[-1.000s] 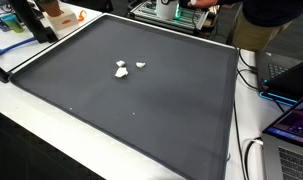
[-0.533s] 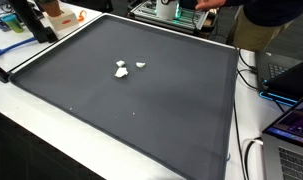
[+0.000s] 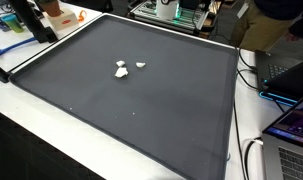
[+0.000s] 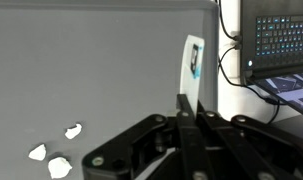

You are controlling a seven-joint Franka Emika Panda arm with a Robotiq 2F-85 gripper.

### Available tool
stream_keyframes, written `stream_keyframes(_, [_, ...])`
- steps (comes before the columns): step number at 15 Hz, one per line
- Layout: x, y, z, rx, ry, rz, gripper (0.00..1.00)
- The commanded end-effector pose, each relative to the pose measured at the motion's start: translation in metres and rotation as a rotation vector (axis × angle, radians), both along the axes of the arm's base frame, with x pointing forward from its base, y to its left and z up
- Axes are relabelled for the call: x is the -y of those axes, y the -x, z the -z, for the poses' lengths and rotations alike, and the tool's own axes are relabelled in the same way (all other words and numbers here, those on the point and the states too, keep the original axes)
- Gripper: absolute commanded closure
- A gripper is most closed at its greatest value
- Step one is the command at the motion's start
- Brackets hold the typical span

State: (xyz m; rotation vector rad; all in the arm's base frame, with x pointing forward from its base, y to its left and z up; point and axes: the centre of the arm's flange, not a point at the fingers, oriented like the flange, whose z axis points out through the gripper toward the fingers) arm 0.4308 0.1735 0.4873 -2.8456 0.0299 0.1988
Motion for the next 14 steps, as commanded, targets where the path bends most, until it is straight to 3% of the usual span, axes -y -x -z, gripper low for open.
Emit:
stream_keyframes(1, [0.009, -0.007, 0.006, 0.066, 0.061, 0.026, 0.99])
stream_keyframes(4, [0.039, -0.034, 0.013, 0.170, 0.218, -0.006, 0.99])
stream_keyframes(6, [0.055, -0.047, 0.015, 0.187, 0.276, -0.022, 0.99])
stream_keyframes(8, [0.067, -0.058, 0.025, 0.163, 0.283, -0.054, 0.99])
stream_keyframes(9, [0.060, -0.044, 0.018, 0.169, 0.266, -0.031, 0.99])
stream_keyframes(14, [0.061, -0.047, 0.020, 0.166, 0.265, -0.033, 0.96])
